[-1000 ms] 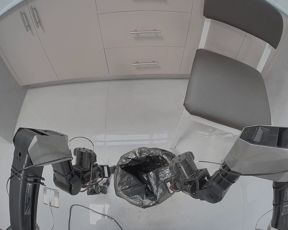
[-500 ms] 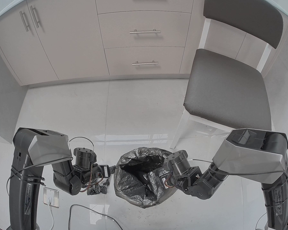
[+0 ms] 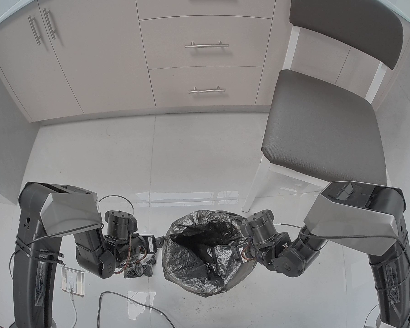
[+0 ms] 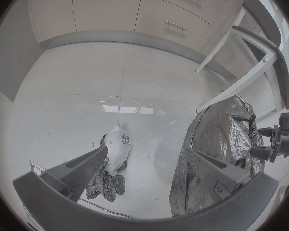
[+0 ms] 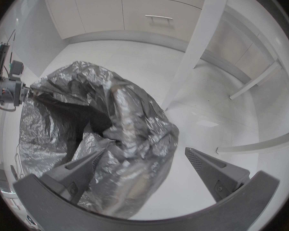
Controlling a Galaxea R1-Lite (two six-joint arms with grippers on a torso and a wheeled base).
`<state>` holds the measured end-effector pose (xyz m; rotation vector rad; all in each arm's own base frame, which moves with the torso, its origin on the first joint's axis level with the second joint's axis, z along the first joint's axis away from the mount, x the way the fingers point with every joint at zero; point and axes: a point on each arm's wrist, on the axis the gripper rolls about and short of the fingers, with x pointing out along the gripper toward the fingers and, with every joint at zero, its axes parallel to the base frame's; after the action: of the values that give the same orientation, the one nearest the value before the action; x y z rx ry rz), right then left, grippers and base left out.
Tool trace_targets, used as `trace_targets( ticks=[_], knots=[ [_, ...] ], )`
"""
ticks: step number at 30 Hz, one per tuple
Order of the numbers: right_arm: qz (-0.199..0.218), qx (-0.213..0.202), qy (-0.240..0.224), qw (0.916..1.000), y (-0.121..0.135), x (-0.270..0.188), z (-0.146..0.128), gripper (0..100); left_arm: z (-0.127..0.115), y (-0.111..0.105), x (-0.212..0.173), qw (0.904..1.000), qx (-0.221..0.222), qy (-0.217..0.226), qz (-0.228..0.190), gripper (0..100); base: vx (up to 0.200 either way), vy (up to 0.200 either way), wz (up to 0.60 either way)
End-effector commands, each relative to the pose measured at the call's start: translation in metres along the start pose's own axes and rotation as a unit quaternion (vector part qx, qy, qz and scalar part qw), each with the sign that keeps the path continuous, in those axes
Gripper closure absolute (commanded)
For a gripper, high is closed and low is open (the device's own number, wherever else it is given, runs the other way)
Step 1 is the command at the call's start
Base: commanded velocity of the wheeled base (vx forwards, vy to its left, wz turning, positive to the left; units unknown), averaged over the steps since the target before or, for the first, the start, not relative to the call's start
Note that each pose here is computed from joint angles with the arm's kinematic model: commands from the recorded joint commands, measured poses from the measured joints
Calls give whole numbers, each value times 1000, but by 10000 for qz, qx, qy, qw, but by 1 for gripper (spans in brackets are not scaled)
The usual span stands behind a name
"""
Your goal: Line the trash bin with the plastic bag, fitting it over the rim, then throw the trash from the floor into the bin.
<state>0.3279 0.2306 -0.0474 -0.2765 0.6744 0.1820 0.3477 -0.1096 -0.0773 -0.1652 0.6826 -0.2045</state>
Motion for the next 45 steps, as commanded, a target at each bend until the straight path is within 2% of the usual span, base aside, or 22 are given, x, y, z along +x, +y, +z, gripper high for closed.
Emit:
trace_targets(
  ticks=[1,12,16,25,34,40,45],
  knots=[
    [-52,-26,157,9999,-6,-4,-8,0,0,0,0,10000,-9,6,-4,0,0,0,0],
    [-63,-94,263,9996,-18,-25,-37,0,0,0,0,10000,-1,-4,1,0,0,0,0],
    [-60,-90,235,9997,-21,-30,-39,0,0,0,0,10000,-9,-4,1,0,0,0,0],
    [41,-47,-21,10000,-20,-49,-24,0,0,0,0,10000,-9,-40,-9,0,0,0,0],
    [154,94,-472,9987,-14,-58,1,0,-1,0,0,10000,-9,-24,-12,0,0,0,0],
    [202,255,-827,9960,-19,-76,22,0,-1,0,0,10000,-9,-24,-12,0,0,0,0],
    [238,307,-976,9945,-23,-91,28,0,-1,0,-1,10000,-9,-24,-12,0,0,0,0]
  ],
)
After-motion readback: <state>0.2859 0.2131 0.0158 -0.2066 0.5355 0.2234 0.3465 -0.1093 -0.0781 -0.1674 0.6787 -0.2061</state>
